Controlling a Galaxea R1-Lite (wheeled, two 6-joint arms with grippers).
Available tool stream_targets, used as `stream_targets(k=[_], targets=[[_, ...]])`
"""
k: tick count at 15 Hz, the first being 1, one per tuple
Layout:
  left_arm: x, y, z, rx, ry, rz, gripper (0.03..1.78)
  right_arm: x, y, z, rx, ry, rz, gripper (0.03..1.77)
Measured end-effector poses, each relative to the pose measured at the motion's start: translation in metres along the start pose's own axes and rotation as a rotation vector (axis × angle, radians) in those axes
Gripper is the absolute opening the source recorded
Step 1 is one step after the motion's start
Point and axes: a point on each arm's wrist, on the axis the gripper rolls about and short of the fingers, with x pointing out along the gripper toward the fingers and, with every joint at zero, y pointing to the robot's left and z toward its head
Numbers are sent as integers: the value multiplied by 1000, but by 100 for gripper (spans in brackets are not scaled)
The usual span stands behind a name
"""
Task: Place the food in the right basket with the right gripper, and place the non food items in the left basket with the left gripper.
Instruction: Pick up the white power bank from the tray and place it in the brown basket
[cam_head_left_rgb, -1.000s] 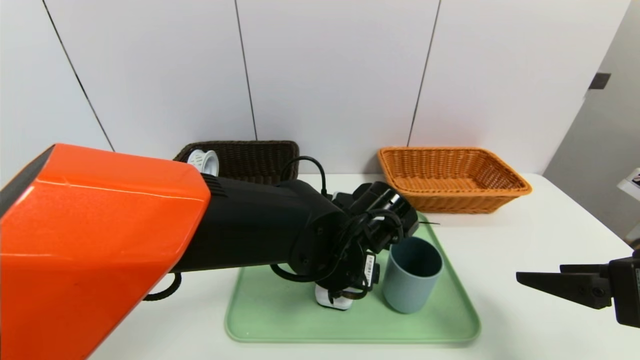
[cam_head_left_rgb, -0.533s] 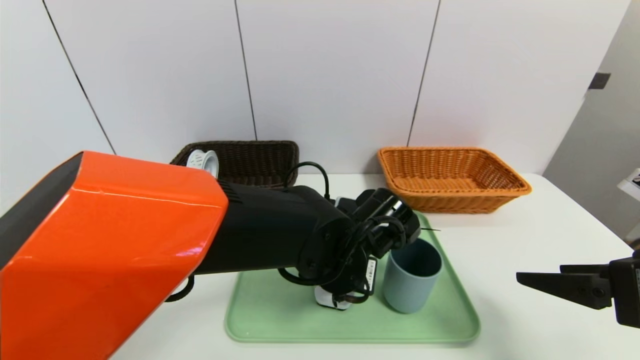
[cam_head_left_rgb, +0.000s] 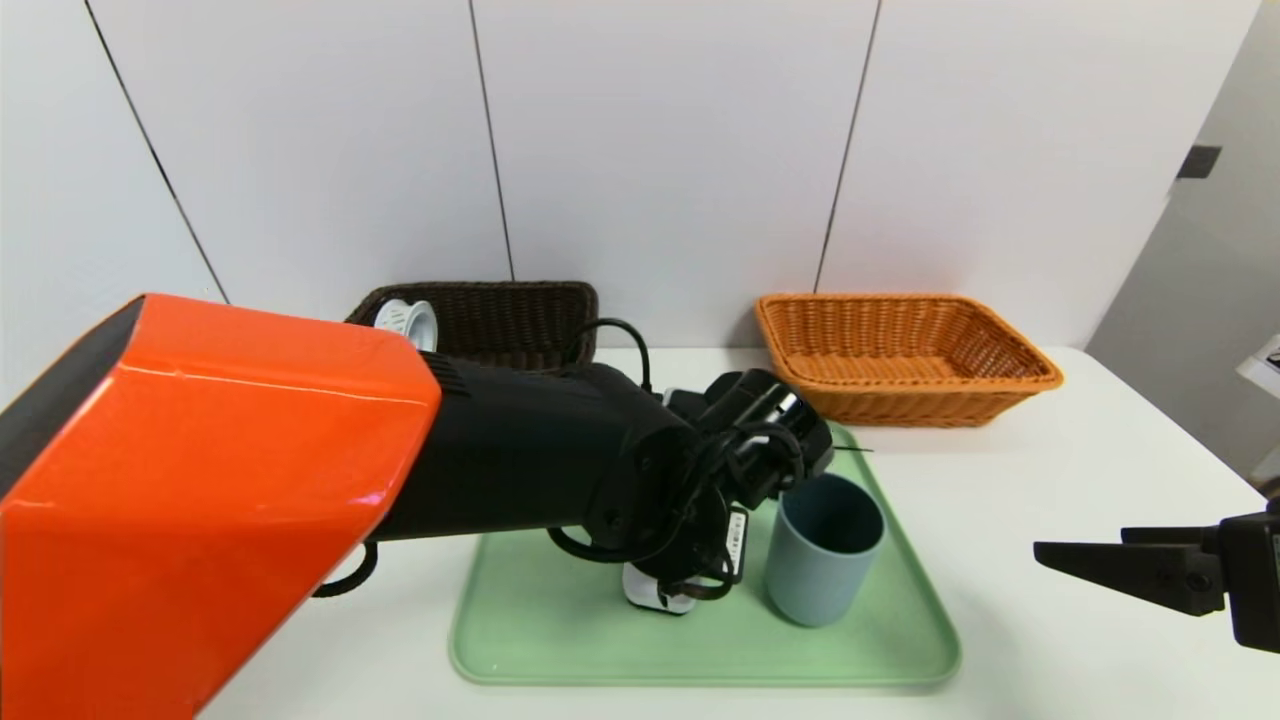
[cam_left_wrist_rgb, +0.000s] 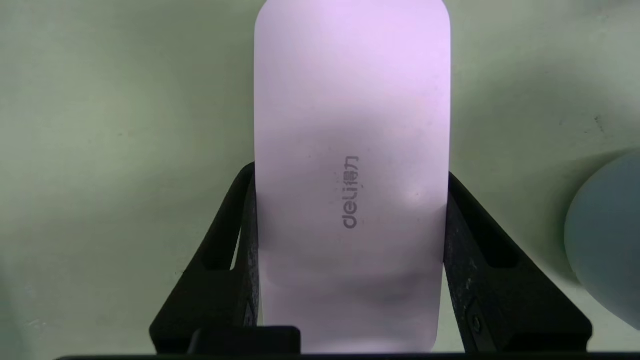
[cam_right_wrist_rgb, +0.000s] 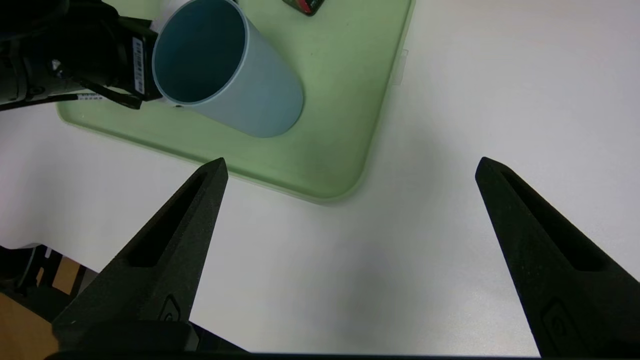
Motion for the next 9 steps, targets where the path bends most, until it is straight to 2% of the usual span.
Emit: stream_targets(k=[5,9], targets=[[-29,26,22,-66,-58,-10,101,0,0,0,-1,-2,-1,171],[-68,61,43,-87,-119,-17,101,-1,0,1,-5,-7,0,171]])
